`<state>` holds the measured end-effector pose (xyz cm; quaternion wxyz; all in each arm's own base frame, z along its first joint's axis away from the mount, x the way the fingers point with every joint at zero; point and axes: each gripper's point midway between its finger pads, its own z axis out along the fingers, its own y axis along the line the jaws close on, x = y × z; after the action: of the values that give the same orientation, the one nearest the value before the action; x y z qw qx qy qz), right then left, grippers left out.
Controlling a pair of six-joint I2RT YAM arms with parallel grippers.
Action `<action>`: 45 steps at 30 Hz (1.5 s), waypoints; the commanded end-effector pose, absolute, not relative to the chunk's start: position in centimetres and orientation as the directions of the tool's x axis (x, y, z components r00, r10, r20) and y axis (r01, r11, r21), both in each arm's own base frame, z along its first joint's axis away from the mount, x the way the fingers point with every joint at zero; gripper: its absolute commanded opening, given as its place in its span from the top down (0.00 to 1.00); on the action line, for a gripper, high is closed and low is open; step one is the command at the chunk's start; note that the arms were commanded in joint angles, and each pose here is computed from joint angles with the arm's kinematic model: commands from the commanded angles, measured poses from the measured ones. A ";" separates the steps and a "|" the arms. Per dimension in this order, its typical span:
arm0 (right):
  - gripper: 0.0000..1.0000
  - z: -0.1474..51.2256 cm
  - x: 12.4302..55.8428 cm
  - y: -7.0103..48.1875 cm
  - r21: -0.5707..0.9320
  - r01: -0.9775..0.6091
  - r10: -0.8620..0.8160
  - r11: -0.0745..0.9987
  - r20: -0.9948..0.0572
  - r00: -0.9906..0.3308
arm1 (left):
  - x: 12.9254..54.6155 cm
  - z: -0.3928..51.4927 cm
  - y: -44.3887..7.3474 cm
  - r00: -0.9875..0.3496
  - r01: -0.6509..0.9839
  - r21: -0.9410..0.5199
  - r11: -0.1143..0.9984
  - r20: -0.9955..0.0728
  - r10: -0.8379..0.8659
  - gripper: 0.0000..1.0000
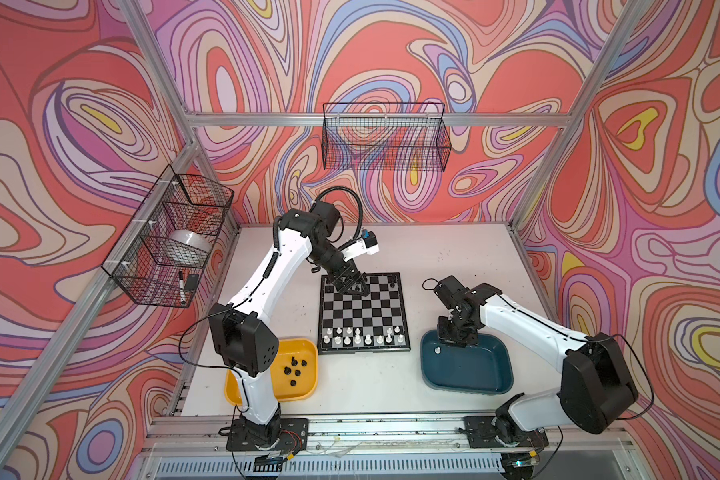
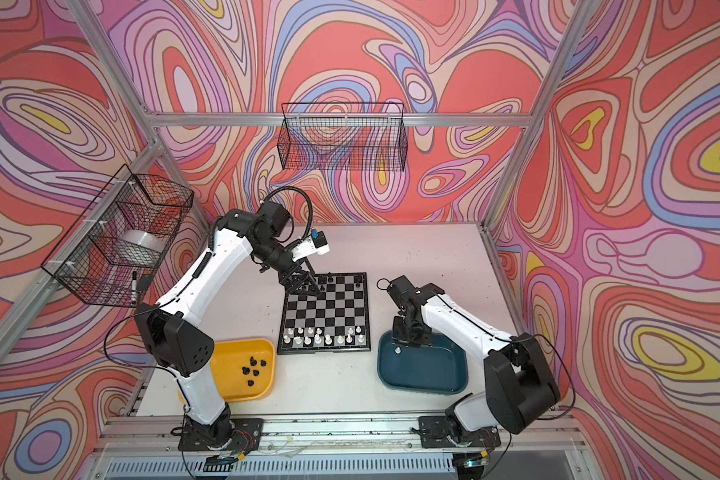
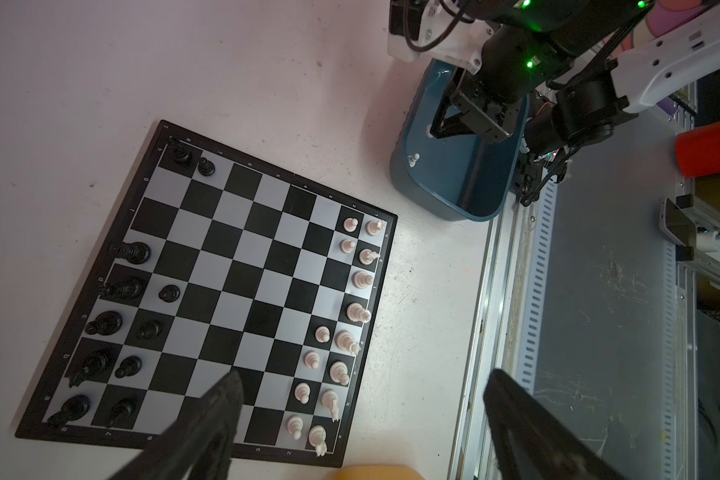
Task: Set up the chess pieces on the board
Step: 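Lift the white pawn and carry it with the right gripper over the board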
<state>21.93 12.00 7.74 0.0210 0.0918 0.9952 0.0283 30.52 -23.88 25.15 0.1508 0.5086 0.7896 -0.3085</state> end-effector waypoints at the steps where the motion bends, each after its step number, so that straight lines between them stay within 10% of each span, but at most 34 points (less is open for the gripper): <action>1: 0.91 8.9 22.2 12.5 0.053 0.164 0.167 0.985 -0.049 -0.985 | 29.7 25.0 -24.1 -0.447 0.888 -0.368 0.275 -0.555 0.701 0.08; 45: 0.91 8.7 30.2 29.3 0.152 -0.179 -0.170 0.972 -0.071 -0.983 | 28.8 24.3 -14.1 -0.608 0.791 -0.368 0.490 -0.569 0.554 0.09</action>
<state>30.08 28.05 8.80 0.0295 -0.0743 0.9944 0.0685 29.34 -14.15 23.65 0.1799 0.3970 0.8492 -0.2981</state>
